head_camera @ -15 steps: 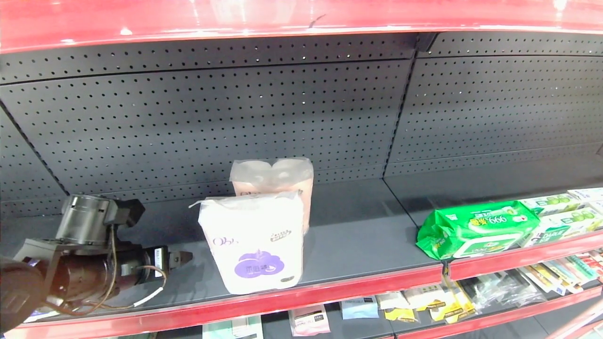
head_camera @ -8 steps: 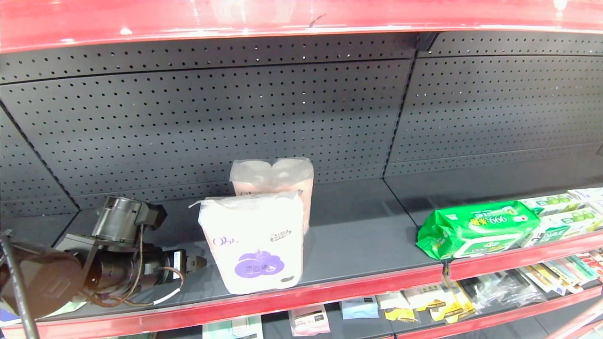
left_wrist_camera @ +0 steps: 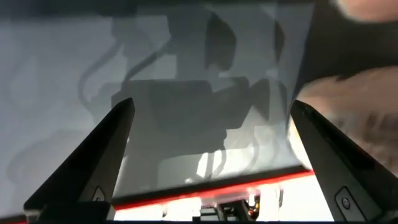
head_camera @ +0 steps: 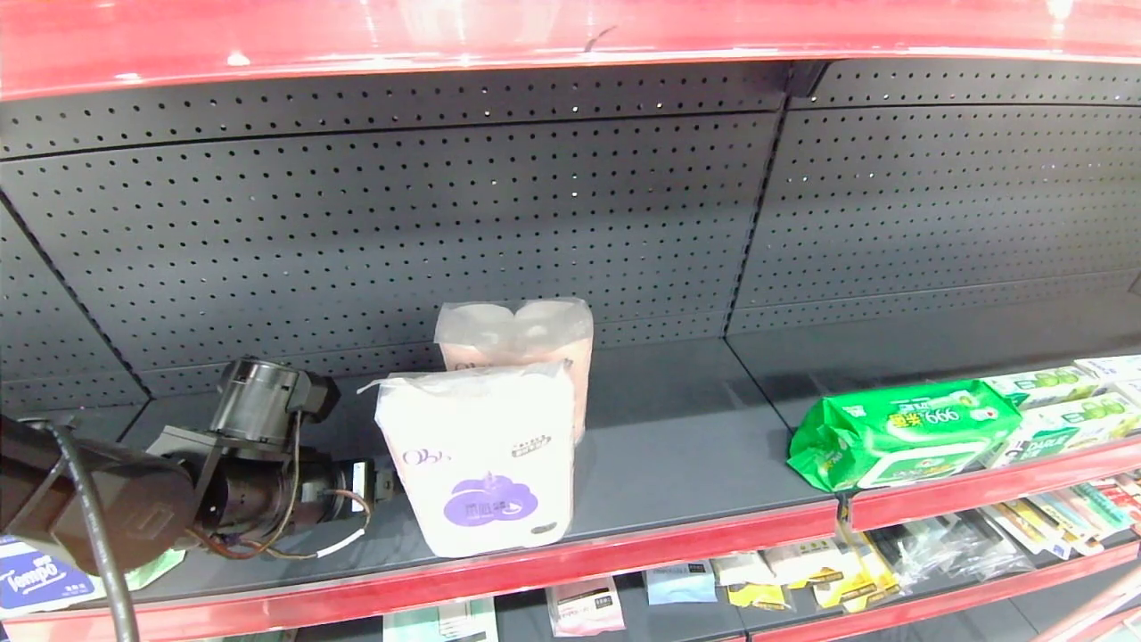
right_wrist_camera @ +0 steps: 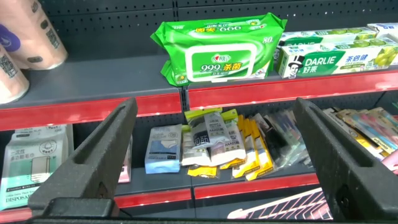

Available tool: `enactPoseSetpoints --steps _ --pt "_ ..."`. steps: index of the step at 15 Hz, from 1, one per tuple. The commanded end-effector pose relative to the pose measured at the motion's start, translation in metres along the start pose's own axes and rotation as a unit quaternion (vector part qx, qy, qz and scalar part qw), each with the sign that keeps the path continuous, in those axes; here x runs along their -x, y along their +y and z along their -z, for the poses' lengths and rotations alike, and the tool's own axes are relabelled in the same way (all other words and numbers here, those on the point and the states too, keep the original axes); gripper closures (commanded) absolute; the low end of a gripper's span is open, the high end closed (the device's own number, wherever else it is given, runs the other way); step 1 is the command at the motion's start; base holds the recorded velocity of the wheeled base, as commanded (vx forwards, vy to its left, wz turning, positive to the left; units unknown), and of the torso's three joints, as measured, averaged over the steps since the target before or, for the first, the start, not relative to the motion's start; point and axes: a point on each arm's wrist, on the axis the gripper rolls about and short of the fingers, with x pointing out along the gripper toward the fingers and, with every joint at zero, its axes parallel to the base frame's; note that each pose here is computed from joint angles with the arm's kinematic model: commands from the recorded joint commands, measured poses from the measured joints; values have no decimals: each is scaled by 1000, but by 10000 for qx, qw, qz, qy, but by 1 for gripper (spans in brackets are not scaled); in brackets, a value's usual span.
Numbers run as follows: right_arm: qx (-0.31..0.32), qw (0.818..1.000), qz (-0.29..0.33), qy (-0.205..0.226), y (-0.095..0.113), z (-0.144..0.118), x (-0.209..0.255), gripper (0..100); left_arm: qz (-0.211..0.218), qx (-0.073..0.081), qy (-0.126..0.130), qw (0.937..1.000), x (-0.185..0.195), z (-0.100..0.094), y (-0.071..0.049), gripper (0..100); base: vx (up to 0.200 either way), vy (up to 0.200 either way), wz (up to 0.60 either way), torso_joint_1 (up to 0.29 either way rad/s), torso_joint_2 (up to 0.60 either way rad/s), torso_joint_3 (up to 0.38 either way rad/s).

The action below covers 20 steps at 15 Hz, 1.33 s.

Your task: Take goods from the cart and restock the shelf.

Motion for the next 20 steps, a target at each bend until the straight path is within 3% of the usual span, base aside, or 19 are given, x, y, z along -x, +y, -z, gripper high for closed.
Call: enactPoseSetpoints --steps 1,12,20 --pt "6 10000 -4 7 0 0 0 0 27 -26 -15 10000 -3 -3 -3 0 0 0 0 0 0 0" --pt "6 10000 -4 7 0 0 0 0 180 -248 65 9995 -8 3 -18 0 0 0 0 0 0 0" --pt "6 10000 -4 -1 0 0 0 0 227 -305 69 9993 -7 4 -22 0 0 0 0 0 0 0"
